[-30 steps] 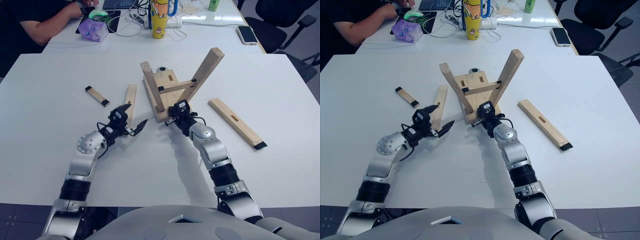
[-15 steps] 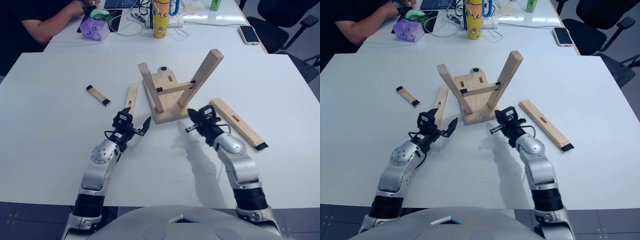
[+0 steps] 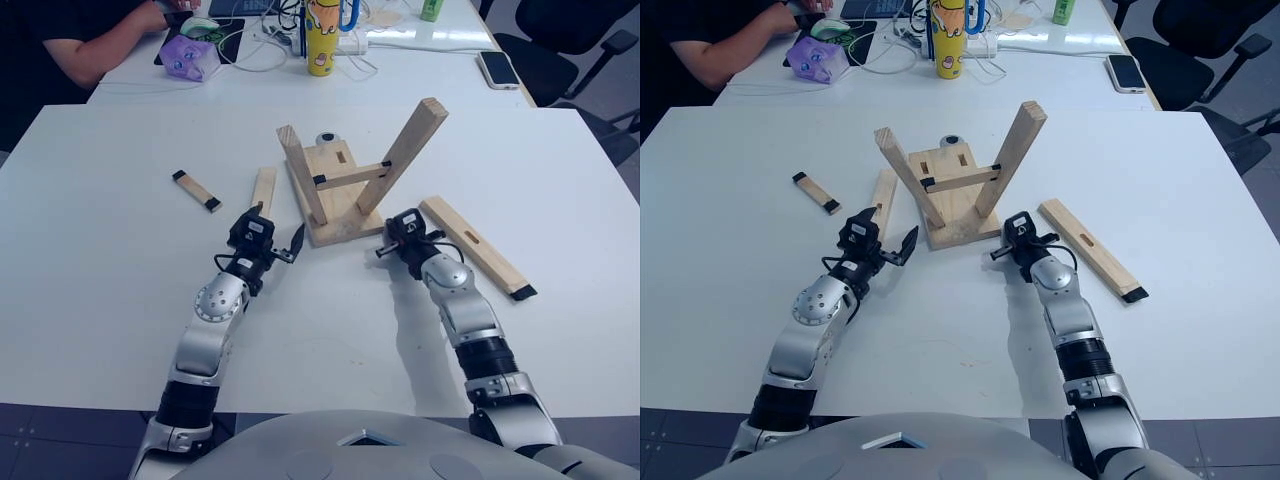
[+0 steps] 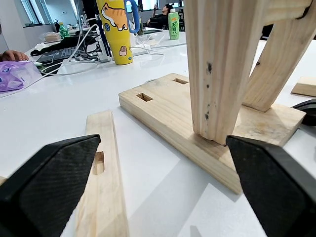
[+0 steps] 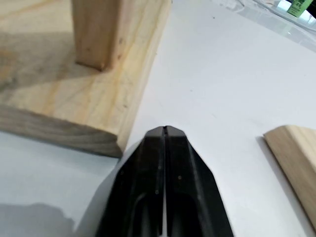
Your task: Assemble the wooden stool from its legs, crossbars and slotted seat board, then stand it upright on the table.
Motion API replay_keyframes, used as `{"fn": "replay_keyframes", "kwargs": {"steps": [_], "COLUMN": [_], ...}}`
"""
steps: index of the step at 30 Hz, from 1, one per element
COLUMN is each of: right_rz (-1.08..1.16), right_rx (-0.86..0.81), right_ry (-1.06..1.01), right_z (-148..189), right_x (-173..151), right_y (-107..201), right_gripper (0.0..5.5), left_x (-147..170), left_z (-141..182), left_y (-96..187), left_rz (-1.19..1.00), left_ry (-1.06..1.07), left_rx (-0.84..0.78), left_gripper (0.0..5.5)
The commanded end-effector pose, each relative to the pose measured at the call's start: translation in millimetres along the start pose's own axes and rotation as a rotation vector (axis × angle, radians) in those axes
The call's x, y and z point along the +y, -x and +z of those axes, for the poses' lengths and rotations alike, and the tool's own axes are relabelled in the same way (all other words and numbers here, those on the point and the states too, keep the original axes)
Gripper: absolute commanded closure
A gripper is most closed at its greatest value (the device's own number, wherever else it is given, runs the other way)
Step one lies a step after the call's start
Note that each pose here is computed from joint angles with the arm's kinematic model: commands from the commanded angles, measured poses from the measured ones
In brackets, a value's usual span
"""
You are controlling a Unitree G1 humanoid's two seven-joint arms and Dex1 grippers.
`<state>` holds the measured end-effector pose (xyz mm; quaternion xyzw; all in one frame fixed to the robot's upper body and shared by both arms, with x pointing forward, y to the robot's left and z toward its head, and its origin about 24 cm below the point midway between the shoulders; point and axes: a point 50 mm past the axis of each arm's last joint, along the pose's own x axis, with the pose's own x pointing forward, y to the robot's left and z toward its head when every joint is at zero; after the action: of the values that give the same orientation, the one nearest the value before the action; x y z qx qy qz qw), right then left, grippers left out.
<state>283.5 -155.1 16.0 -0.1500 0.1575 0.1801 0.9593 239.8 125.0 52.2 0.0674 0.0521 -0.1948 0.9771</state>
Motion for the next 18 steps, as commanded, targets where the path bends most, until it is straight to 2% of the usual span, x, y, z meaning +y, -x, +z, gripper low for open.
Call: {"fn": "replay_keyframes", "kwargs": {"steps": [1,11,18], "right_rz": [0.087,0.166,0.177], "right_rx": [0.007,0.027,0.036], "right_ry": [0.008,0.026,0.026], "right_z": [-6.5,-17.3,-16.4], "right_x": [10.1,29.2,32.8], "right_y": [0.4,11.4,8.9], "right_gripper": [5.5,5.5,5.5], "left_x": [7.7,18.1,20.4], "left_z": [-2.5,-13.3,-21.0], "left_y": [-1.5,-0.5,-14.8], "left_rz": [0.033,0.073,0.132], "left_ry": [-0.005,-0.026,-0.141], "left_rx": [0.018,0.068,0.167], "left_gripper": [0.77,0.77,0.77]}}
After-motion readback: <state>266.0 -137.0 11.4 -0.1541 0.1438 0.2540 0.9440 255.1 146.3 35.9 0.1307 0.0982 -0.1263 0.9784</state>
